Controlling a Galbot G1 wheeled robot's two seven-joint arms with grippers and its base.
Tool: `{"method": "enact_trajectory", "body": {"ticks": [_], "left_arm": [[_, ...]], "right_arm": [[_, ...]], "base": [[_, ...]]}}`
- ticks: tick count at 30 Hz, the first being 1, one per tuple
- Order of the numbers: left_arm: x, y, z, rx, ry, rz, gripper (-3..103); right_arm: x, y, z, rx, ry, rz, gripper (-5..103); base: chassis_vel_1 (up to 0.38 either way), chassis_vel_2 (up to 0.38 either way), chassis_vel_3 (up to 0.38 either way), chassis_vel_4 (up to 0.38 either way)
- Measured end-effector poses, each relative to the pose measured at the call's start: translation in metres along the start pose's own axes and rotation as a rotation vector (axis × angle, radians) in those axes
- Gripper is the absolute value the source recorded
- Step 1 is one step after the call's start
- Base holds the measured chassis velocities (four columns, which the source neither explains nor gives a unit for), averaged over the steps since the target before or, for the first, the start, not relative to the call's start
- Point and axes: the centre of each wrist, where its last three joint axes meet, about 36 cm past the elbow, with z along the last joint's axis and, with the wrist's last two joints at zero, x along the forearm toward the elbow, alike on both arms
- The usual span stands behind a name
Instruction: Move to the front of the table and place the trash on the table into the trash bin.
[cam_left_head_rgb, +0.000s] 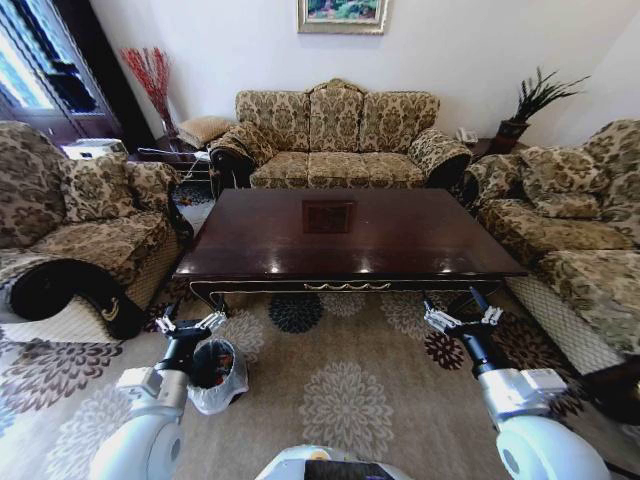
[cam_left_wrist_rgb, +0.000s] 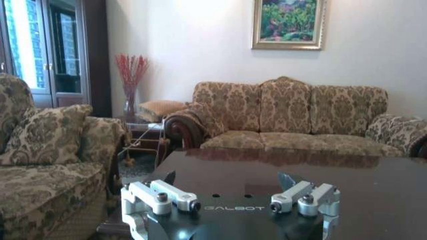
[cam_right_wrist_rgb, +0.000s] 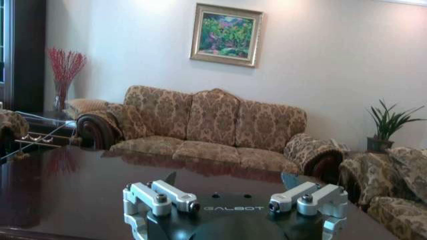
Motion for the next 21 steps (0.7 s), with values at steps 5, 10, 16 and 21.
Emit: {"method": "enact_trajectory", "body": {"ticks": [5,10,16,21], "left_arm": [[-0.0001,0.0000,0.0000,0.001,-0.001,0.000,100],[0.0000,0.0000,0.0000,0.001,-0.001,0.000,100],[0.0000,0.0000,0.0000,0.001,-0.002,-0.001,100],[0.0000,0.0000,0.0000,0.001,-0.002,-0.001,100]], "right_arm": [[-0.0002,0.0000,0.0001,-0.001,0.001,0.000,100],[-0.0002,0.0000,0.0002,-0.001,0.001,0.000,100],[-0.0003,-0.0001,0.0003,-0.001,0.002,0.000,100],[-0.0003,-0.0001,0.0004,-0.001,0.002,0.001,100]], "base": [[-0.090,-0.122,0.113,0.104],[-0.207,-0.237,0.224,0.213],[-0.238,-0.261,0.249,0.252],[-0.097,-0.165,0.111,0.113]]}}
